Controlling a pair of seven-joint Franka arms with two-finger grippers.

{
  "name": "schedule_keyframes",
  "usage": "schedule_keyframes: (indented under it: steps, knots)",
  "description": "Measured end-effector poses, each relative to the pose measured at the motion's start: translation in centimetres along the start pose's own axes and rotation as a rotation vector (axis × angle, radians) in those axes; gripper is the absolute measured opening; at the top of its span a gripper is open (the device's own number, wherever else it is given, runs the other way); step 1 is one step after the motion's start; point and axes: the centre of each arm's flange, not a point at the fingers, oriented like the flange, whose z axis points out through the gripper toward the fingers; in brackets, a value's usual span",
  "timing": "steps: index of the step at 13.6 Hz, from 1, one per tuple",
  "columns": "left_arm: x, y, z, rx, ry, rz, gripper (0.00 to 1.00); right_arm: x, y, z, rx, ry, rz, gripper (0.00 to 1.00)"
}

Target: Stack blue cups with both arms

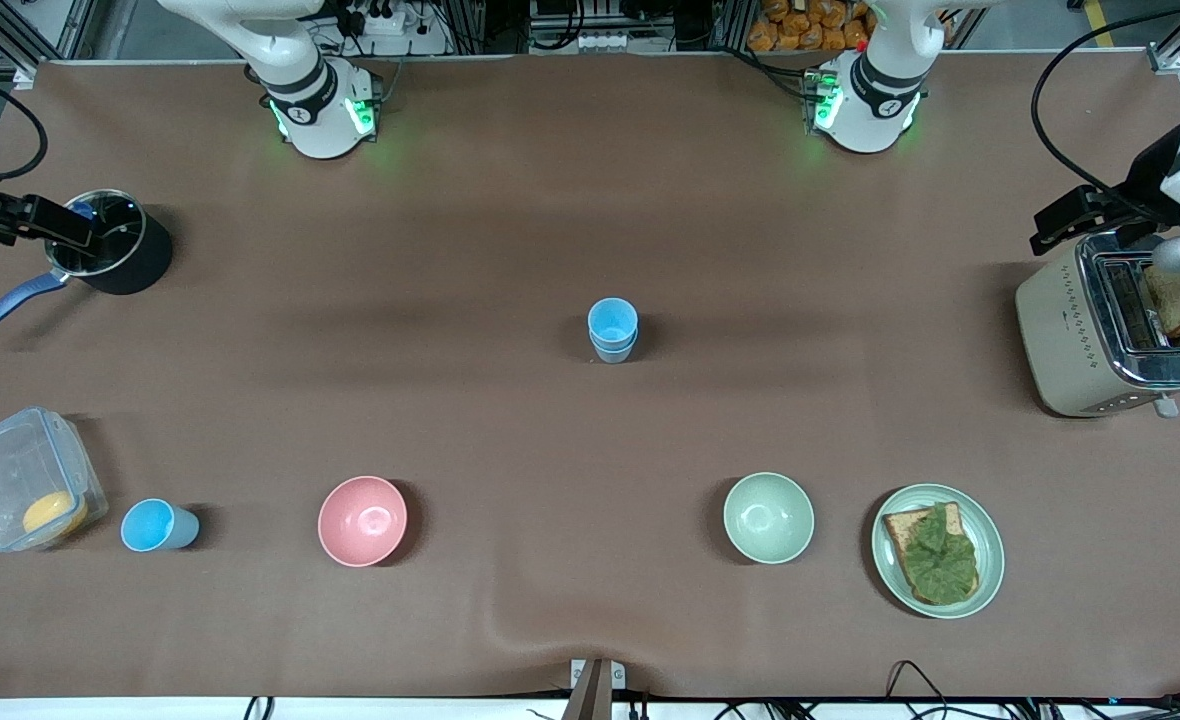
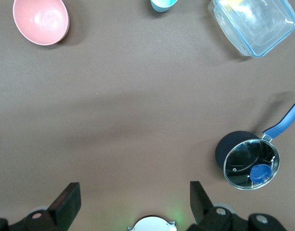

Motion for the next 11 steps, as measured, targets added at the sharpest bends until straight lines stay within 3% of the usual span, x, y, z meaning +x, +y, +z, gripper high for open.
schedule_keyframes:
  steps: [5,11]
  knots:
    - [0.1,1.9,0.2,-0.002,-0.004,-0.112,1.00,0.0,0.0,0.0,0.000,0.000,0.000,1.00]
    - [0.4,2.4,-0.1,-0.003,0.002,-0.105,1.00,0.0,0.0,0.0,0.000,0.000,-0.001,1.00]
